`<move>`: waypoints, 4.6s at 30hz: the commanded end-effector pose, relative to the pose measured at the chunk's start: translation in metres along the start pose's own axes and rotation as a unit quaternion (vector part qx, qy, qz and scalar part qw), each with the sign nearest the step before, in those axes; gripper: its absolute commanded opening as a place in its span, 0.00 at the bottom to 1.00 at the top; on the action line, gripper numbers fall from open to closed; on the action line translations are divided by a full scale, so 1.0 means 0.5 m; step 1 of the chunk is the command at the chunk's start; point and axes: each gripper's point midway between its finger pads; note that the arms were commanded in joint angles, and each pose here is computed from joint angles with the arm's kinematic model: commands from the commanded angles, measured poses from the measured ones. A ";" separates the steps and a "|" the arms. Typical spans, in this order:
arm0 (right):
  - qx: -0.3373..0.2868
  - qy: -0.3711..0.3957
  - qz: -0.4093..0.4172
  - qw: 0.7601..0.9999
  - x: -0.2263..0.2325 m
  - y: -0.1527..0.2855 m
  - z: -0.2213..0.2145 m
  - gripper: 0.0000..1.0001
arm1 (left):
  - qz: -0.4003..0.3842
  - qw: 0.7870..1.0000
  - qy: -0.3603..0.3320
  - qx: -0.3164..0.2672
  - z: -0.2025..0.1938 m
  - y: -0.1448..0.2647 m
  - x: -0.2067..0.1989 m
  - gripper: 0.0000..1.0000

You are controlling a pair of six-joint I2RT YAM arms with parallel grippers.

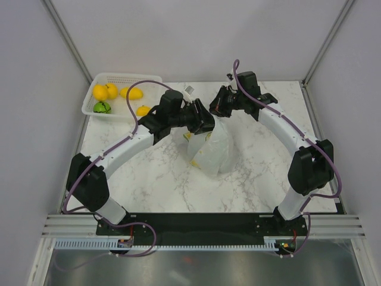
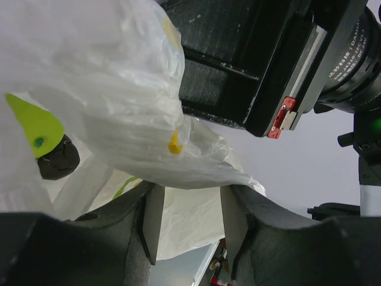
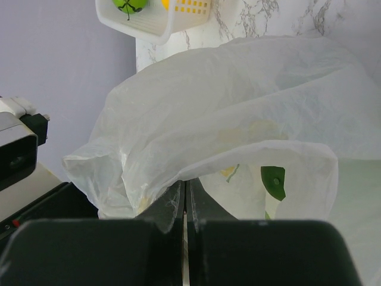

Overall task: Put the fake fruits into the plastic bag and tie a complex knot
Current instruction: Tie the plastic bag at the center of the board.

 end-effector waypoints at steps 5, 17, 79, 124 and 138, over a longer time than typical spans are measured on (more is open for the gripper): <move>-0.015 -0.004 0.012 1.000 0.022 0.018 0.003 0.00 | -0.012 0.998 -0.040 -0.040 0.035 -0.026 -0.039 0.48; -0.032 -0.022 0.003 0.999 -0.004 0.036 0.032 0.00 | 0.009 0.995 -0.088 -0.049 0.037 -0.001 -0.041 0.02; -0.022 0.007 0.003 1.000 0.012 0.028 0.030 0.00 | -0.002 0.990 -0.138 -0.011 0.067 0.007 -0.097 0.32; -0.029 -0.015 0.000 0.999 0.007 0.028 0.043 0.00 | 0.025 0.992 -0.115 0.044 -0.044 0.095 0.020 0.14; -0.027 -0.017 -0.004 0.999 0.002 0.028 0.037 0.00 | 0.068 0.989 -0.125 -0.050 0.054 0.028 0.030 0.23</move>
Point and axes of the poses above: each gripper's point midway between its finger pads, its own y axis back along the fingers, its own x axis along the line the jaws close on, z = x × y, and after that the axes turned 8 degrees about -y, right-handed
